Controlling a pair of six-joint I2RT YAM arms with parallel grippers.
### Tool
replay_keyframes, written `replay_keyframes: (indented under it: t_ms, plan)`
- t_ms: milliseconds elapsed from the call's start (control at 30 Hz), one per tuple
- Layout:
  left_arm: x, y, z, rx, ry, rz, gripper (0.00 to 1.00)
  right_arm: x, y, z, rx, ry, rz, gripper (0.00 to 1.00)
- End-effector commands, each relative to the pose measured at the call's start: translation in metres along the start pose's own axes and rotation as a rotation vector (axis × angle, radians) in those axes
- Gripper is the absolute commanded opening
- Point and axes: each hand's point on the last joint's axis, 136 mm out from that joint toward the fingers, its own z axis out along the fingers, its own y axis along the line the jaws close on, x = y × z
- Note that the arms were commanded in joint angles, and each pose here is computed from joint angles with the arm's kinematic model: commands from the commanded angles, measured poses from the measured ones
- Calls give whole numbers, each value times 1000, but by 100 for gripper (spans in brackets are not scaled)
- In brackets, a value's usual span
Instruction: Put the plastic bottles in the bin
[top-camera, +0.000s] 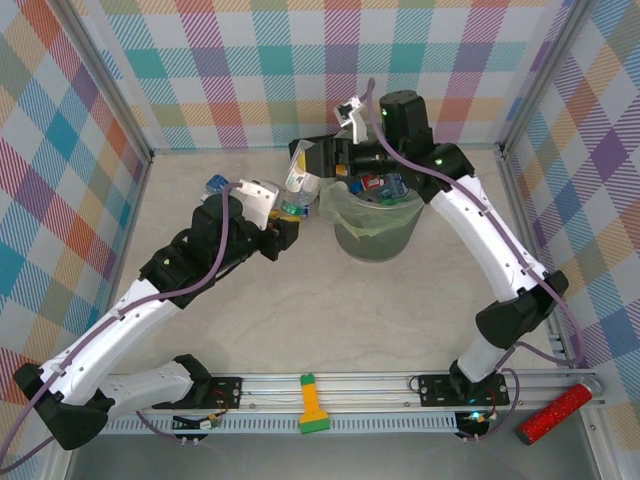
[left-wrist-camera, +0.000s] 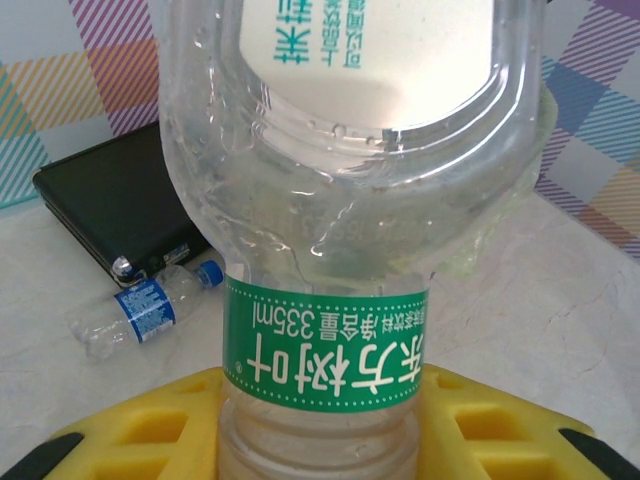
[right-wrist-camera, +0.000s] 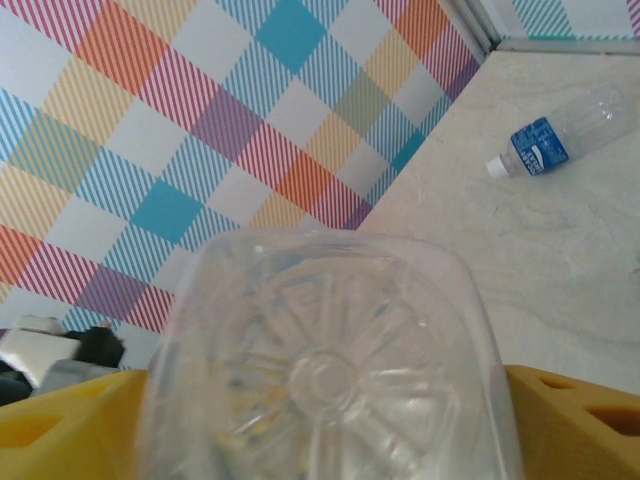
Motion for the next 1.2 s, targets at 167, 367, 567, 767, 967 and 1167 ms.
replay_keyframes:
  t_ms: [167, 367, 567, 767, 967, 1167]
  plan:
    - [-12, -6, -4, 14, -15, 36, 38, -1, 16, -7, -39, 0, -25, 65]
    - [-12, -1, -3, -15, -19, 24, 67, -8, 21, -20, -15, -67, -56, 56]
    - [-15, 3, -10, -37, -50, -5, 100, -18, 21, -37, 32, -135, -73, 56]
    - [-21, 13, -28, -84, -109, -68, 100, -40, 4, -74, 192, -270, -124, 56]
    - [-19, 21, -45, -113, -169, -143, 100, -58, -28, -108, 490, -384, -265, 55]
    - [-17, 20, -54, -98, -190, -184, 100, -72, -63, -116, 694, -423, -365, 55]
